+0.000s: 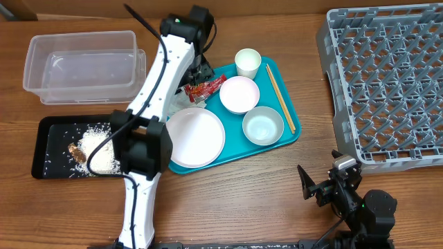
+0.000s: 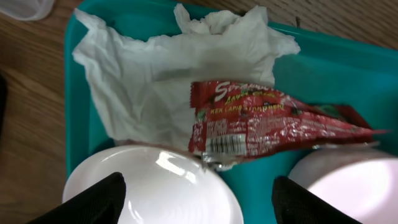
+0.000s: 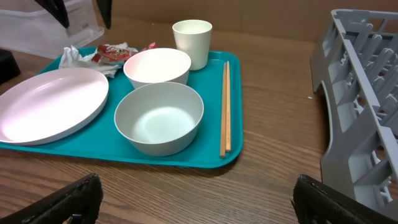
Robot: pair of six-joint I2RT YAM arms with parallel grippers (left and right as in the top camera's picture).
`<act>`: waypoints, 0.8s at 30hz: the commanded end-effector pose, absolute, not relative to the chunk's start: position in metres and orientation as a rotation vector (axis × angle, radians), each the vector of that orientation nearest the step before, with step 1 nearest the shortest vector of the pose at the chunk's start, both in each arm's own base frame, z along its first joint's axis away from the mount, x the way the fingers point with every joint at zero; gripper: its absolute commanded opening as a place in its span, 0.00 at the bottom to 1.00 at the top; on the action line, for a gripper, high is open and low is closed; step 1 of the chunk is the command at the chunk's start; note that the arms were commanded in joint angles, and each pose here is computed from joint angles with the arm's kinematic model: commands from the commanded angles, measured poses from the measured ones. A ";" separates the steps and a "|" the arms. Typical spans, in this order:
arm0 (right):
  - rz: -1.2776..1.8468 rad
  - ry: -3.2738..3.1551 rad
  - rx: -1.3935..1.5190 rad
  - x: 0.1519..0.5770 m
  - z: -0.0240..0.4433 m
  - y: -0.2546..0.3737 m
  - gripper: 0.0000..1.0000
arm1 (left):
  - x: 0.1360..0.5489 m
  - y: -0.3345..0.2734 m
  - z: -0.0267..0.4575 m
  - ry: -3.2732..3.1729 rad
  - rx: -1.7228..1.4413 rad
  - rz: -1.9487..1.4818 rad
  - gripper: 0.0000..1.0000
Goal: Sort waste into correct bins and load items into the dishwasher
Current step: 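Grasp the red snack wrapper on the tray with the left gripper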
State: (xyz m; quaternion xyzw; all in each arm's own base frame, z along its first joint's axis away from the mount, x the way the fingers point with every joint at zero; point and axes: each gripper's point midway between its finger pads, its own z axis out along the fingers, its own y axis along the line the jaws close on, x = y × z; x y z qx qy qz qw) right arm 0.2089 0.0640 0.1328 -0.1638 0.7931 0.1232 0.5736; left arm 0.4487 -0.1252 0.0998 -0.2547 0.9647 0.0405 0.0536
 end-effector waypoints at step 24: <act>0.286 1.853 -0.390 0.209 0.132 0.065 1.00 | 0.456 -0.128 0.033 3.042 -0.849 0.078 0.52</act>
